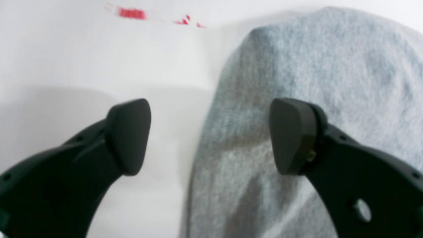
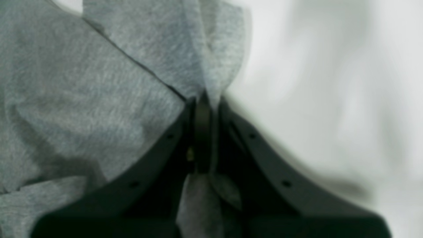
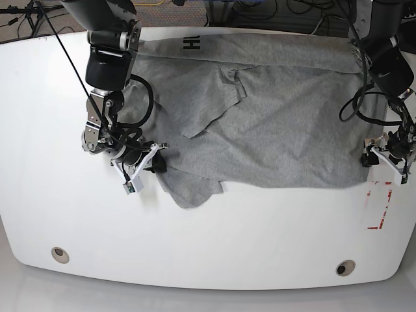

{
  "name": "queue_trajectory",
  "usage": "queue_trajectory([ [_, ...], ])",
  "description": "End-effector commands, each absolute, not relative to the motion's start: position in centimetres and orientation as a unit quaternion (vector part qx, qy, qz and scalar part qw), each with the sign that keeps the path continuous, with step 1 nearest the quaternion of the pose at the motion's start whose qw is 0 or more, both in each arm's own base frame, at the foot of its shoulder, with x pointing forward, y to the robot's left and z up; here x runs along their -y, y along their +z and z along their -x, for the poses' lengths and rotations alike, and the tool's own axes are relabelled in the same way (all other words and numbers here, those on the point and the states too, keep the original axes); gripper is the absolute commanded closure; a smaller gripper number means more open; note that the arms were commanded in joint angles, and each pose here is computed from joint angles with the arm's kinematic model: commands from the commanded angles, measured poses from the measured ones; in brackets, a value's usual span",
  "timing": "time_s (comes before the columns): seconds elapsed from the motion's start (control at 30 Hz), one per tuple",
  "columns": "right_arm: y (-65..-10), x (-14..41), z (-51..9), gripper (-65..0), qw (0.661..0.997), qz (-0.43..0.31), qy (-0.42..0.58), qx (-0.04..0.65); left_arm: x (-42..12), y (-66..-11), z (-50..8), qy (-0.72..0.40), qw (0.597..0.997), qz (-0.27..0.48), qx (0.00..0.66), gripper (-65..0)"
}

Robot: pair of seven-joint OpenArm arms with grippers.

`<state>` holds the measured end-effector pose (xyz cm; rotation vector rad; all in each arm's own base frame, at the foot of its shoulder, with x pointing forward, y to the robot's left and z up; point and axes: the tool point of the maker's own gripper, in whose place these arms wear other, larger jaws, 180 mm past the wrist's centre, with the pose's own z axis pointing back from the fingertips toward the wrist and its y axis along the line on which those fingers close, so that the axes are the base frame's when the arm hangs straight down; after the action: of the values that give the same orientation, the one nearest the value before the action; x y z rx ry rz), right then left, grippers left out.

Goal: Fold the T-shirt properly
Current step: 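Lower both grippers onto the shirt's hem corners and grasp them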

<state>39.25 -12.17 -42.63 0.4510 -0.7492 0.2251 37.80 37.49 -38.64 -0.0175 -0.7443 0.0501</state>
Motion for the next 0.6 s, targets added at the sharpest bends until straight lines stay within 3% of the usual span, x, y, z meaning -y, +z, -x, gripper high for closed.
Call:
queue_trajectory([
  [0.0,-42.1,12.9,-39.8,-1.6,0.902,-0.202,0.115,0.363,-38.1,-36.6,-39.6,0.033,0.918,0.012,0.396,-52.9],
  [0.57,-41.6,13.0,-39.5,-1.6,0.899,-0.195,0.121,0.373,-33.8,-38.4,-41.6,0.043,0.918,0.072,0.388,-52.9],
])
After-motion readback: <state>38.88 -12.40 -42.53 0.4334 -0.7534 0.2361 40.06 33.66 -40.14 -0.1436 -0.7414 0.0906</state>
